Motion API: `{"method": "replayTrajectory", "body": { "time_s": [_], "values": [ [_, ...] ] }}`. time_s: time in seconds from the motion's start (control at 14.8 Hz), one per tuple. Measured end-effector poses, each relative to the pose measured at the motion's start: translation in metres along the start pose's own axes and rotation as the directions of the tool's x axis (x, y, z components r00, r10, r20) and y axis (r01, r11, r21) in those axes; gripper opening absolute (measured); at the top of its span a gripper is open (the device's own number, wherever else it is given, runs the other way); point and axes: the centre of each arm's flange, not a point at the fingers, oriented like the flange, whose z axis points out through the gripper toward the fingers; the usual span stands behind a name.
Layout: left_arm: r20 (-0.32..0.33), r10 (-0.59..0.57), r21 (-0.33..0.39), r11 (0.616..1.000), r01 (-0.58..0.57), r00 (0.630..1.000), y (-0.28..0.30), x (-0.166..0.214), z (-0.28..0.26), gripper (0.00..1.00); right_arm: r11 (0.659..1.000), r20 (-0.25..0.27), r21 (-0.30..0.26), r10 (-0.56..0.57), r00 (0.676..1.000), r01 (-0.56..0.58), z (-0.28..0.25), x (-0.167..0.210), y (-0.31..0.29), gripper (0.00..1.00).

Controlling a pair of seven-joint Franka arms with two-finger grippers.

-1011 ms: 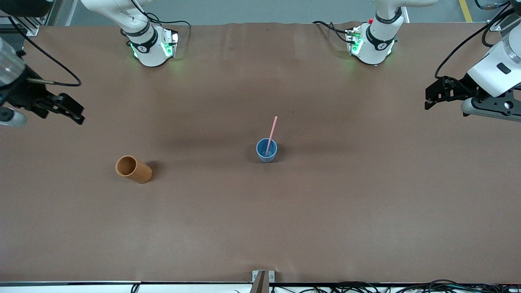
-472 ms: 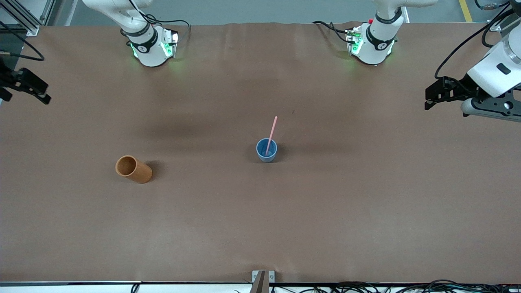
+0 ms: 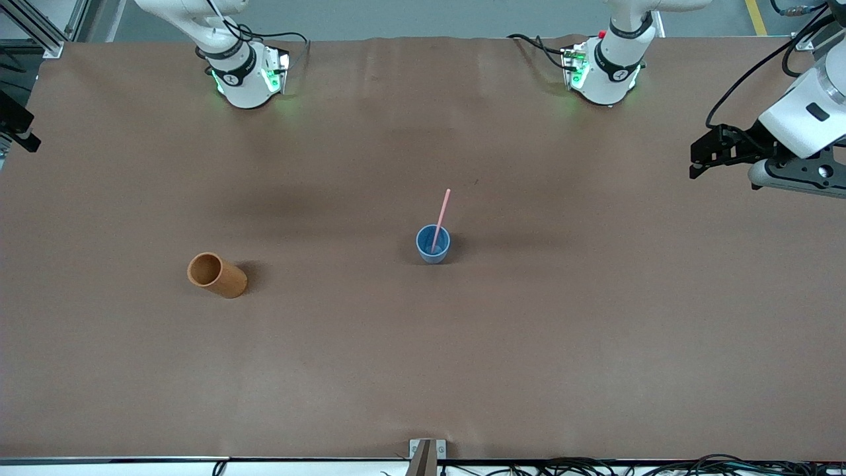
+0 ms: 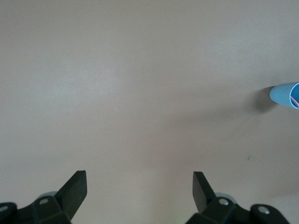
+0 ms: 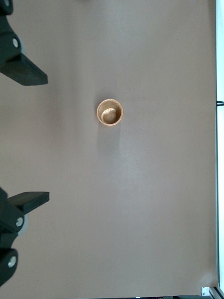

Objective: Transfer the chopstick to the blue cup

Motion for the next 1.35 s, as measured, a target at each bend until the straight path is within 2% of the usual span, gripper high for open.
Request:
{"method": "replayTrajectory", "body": {
  "time_s": [0.2, 0.4, 1.01, 1.35],
  "values": [
    [0.000, 0.000, 0.000, 1.000, 0.000, 1.000, 0.000, 0.000, 0.000, 1.00, 0.999, 0.029, 0.037, -0.008, 1.000, 0.007, 0.006, 0.003, -0.008, 1.00],
    [0.000, 0.000, 0.000, 1.000, 0.000, 1.000, 0.000, 0.000, 0.000, 1.00, 0.999, 0.083, 0.044, -0.016, 0.996, 0.012, 0.015, 0.000, -0.012, 1.00],
    [0.000, 0.000, 0.000, 1.000, 0.000, 1.000, 0.000, 0.000, 0.000, 1.00, 0.999, 0.121, 0.043, -0.012, 0.993, 0.007, 0.036, 0.012, -0.010, 1.00],
    [0.001, 0.000, 0.000, 1.000, 0.000, 1.000, 0.000, 0.000, 0.000, 1.00, 0.999, 0.110, 0.046, -0.017, 0.994, 0.012, 0.038, 0.017, -0.013, 1.00]
  ]
}}
